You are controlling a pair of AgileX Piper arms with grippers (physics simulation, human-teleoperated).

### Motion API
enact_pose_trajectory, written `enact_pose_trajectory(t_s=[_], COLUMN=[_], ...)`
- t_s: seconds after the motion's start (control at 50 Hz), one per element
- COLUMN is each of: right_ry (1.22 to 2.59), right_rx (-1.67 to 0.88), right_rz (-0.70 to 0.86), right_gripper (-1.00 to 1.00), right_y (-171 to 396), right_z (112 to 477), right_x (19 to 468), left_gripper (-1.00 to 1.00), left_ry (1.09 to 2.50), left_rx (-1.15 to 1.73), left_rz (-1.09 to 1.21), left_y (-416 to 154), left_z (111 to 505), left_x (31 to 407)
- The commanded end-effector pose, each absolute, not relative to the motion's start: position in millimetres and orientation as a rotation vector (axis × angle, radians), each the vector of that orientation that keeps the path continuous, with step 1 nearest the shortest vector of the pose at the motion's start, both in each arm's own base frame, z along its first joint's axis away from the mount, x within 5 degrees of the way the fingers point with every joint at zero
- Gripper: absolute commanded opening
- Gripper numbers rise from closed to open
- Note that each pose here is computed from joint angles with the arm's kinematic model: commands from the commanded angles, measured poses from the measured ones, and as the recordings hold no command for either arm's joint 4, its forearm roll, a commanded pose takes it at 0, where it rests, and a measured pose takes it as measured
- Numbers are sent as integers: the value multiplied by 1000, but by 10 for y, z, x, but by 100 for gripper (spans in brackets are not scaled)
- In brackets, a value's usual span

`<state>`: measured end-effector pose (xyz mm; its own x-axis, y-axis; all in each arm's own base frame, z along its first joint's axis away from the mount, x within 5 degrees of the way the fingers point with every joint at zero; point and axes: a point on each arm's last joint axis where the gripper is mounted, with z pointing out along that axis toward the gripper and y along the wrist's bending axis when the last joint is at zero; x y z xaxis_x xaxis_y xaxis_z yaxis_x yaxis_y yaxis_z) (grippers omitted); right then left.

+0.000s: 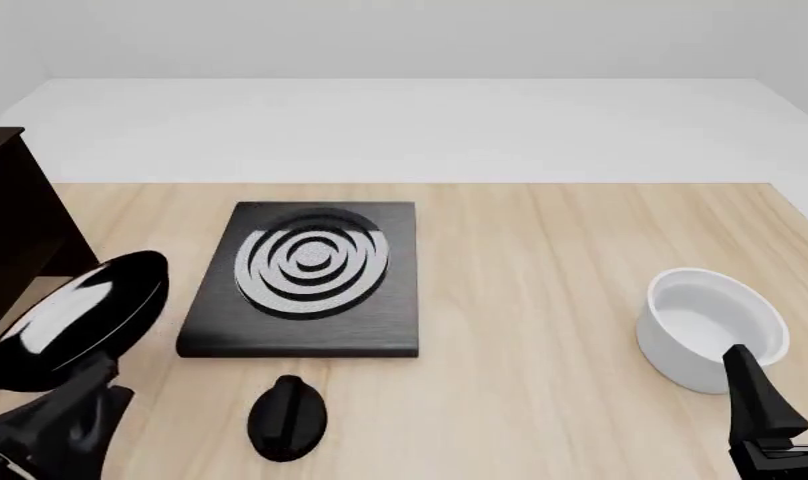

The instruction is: Put the frying pan under the cabinet shelf.

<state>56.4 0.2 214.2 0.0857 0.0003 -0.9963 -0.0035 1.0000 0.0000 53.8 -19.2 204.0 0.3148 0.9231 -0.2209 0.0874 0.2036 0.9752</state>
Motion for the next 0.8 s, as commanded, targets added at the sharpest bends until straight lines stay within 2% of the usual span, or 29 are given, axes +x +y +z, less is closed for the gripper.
enact_pose_trajectory(t_s=[0.02,0.8], right_ry=[1485,1485], right_rx=[-3,-2], right_rz=[3,3], right_gripper=[100,100], right_y=[2,2], right_z=[2142,2142], right_x=[564,564], left_gripper=[-100,-100], left_ry=[1062,1179], left_rx=[1266,1106], left_rz=[970,975], left_y=[-139,-75], left_z=[2057,2088], left_x=[547,559])
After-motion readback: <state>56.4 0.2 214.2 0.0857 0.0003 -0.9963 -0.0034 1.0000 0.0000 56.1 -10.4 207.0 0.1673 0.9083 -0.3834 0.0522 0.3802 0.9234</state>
